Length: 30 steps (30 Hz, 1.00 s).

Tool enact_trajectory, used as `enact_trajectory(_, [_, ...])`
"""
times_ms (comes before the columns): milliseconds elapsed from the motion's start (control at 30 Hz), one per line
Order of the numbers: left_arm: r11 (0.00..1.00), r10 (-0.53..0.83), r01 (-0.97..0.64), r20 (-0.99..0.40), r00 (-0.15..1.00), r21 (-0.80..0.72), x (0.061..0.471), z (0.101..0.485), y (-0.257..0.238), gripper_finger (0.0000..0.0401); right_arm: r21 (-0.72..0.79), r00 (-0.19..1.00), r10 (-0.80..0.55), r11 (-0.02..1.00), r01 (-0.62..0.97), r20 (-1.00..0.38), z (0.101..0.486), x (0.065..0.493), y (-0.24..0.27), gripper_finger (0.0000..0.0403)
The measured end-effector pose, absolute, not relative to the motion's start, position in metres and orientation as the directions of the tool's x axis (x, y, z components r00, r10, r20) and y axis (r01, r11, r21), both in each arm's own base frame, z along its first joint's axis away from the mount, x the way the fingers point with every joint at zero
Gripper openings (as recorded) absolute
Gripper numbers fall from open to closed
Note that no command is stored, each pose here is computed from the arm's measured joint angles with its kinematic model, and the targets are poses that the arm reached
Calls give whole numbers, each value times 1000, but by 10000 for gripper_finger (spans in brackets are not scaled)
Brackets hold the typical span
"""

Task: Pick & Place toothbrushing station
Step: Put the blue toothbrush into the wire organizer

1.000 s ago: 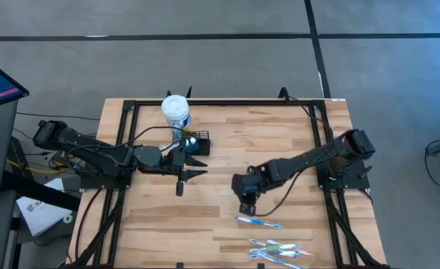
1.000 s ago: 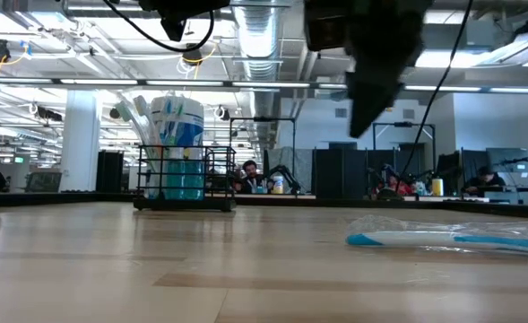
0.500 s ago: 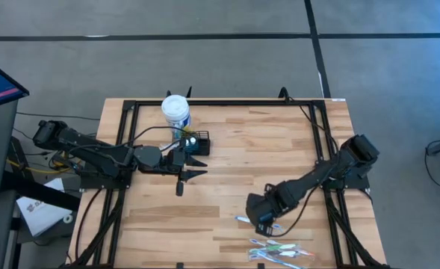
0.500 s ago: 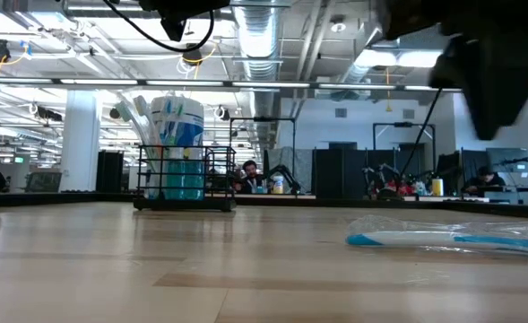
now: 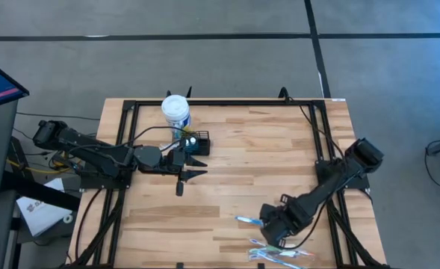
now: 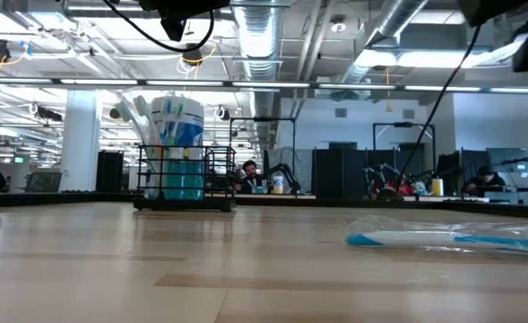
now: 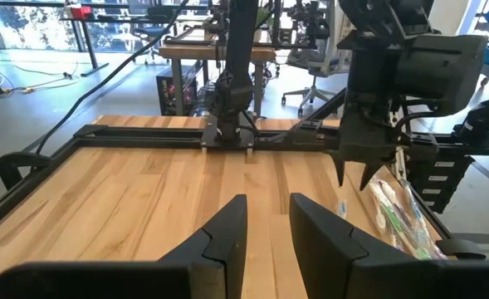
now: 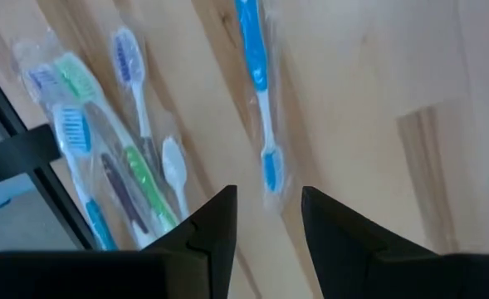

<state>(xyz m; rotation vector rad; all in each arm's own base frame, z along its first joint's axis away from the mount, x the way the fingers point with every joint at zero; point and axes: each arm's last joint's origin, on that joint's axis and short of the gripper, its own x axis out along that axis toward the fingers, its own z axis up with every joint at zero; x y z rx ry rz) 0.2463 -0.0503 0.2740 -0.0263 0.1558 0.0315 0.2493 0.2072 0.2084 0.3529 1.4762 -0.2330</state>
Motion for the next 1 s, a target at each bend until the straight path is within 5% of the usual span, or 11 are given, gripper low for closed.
enact_trajectory(1000, [999, 30, -34, -155, 987, -24, 246, 274, -50, 87, 120, 108, 76, 861, 495, -991, 160, 218, 221, 127])
